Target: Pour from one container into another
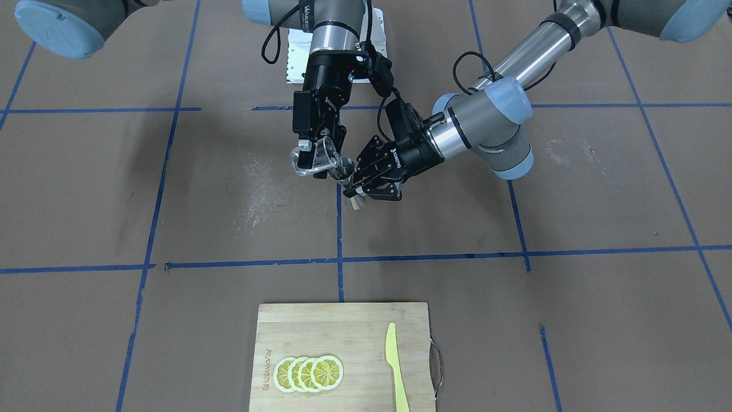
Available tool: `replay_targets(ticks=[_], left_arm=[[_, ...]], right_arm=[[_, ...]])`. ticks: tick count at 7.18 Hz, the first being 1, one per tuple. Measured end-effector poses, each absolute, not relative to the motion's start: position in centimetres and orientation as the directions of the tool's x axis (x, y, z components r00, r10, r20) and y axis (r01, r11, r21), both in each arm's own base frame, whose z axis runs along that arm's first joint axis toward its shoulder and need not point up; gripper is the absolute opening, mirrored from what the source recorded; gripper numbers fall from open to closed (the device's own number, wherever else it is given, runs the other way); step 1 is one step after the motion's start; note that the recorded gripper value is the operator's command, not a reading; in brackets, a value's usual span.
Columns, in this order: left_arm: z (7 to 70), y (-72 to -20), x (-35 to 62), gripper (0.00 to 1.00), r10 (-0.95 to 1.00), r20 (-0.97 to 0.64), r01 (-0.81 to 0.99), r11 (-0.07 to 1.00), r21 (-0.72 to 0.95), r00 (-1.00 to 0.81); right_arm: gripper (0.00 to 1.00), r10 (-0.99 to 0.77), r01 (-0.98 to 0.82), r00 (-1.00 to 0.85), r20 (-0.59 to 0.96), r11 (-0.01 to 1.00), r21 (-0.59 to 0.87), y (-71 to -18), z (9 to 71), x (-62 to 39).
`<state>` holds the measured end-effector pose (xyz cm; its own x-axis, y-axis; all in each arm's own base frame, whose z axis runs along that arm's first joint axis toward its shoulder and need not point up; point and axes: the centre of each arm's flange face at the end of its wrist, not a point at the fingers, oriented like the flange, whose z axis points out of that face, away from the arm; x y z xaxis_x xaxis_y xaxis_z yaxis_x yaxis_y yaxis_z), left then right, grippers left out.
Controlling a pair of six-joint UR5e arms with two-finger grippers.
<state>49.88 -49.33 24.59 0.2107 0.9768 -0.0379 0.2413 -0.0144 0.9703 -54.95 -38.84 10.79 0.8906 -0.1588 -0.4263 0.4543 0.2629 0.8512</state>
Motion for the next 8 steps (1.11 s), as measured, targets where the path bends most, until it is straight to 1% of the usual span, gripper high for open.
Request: replay_targets(ticks=[3,8], left_arm=[[24.56,-49.31,49.88,0.0,0.977,-0.038,0.242,-0.015,0.97,0.21],[24.54,-49.33,49.84,0.0,0.977,-0.037,0.242,-0.015,0.97,0.211]], right_arm=[[0.0,-0.17,0.528,0.849,-0.5,0.246,0.813,-38.75,10.73,-54.99],[0.0,-0.177,0.563,0.826,-0.535,0.237,0.791,-38.74,10.45,-54.98]])
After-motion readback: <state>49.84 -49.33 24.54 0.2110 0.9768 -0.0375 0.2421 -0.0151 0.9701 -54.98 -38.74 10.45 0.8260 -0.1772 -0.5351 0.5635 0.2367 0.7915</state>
